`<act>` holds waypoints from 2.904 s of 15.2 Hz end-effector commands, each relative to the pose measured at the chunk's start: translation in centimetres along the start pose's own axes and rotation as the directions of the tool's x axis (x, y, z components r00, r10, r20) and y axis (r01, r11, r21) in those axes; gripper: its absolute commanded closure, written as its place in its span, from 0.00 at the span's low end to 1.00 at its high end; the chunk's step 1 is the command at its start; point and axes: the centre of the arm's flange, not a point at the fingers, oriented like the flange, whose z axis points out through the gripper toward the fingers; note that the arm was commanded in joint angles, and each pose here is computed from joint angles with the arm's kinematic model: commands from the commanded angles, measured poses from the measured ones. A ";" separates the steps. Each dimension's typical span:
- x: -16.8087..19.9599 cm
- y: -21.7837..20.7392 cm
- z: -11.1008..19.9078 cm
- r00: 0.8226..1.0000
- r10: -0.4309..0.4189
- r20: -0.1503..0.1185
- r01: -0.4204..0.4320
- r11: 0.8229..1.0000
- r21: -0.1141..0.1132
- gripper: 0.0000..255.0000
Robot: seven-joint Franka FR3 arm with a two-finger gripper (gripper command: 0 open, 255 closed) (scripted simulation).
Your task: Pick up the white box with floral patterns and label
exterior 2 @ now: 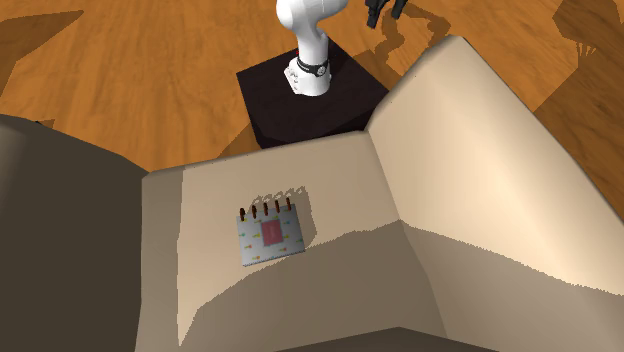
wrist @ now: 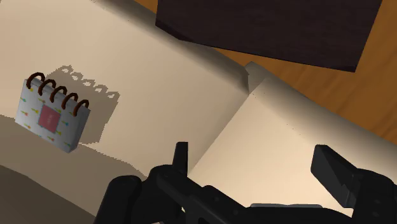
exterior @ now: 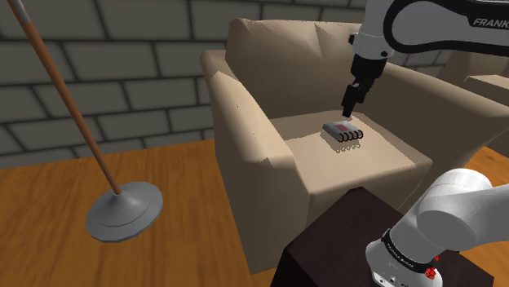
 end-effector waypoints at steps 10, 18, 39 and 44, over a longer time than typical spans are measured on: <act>-1.6 7.4 8.6 0.997 -0.071 -0.017 0.070 0.996 -0.052 0.00; -2.4 14.3 15.9 0.990 -0.135 -0.029 0.131 0.986 -0.099 0.00; -1.8 34.2 33.5 0.953 -0.300 -0.047 0.283 0.933 -0.223 0.00; -1.0 39.2 37.4 0.940 -0.339 -0.047 0.317 0.914 -0.253 0.00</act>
